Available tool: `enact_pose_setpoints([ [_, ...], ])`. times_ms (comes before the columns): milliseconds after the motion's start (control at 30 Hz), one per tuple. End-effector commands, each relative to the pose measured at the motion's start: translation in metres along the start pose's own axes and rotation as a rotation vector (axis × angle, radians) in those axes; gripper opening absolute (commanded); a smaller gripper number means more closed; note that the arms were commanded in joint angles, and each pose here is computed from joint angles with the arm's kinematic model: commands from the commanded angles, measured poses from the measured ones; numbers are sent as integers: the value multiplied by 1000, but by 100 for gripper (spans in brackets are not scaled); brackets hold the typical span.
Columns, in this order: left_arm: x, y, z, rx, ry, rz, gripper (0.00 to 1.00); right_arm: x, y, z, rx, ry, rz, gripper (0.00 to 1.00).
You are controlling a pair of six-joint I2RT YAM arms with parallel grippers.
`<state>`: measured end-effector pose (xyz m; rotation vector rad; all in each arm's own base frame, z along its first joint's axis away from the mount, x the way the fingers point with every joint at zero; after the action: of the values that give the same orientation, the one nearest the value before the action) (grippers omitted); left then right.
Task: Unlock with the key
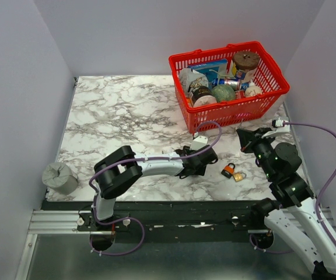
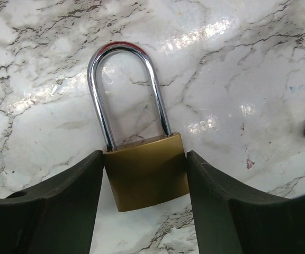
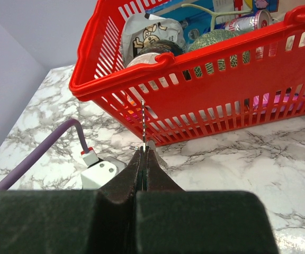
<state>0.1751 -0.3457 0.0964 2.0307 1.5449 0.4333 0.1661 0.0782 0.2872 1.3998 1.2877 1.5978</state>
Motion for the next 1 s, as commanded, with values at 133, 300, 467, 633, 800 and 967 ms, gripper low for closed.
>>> enact_pose_setpoints([
  [133, 32, -37, 8, 179, 156, 111, 77, -2, -8, 1, 30, -3, 5, 1],
  [300, 32, -39, 7, 183, 147, 99, 79, -3, -10, 1, 37, -7, 2, 1],
  [467, 32, -40, 6, 195, 144, 97, 79, -3, -12, 2, 41, -9, 3, 1],
  [633, 29, -46, 6, 226, 66, 75, 74, -4, -11, 1, 36, -10, 1, 1],
  [800, 31, -48, 7, 237, 36, 53, 56, -2, -10, -1, 33, 19, -1, 1],
  [967, 34, -50, 7, 212, 24, 16, 23, 0, -10, -3, 33, 48, -21, 1],
])
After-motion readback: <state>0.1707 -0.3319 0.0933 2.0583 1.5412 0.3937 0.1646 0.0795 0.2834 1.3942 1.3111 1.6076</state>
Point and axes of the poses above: each gripper's point midway between its finger pads, its own z axis out along the fingers, its own x axis along the line the jaws close on, y = z × x, the point moved 9 cm from there along -z, back along the fingers, and after that the axes turned 1 degree about -z, right-handed, at the moved point
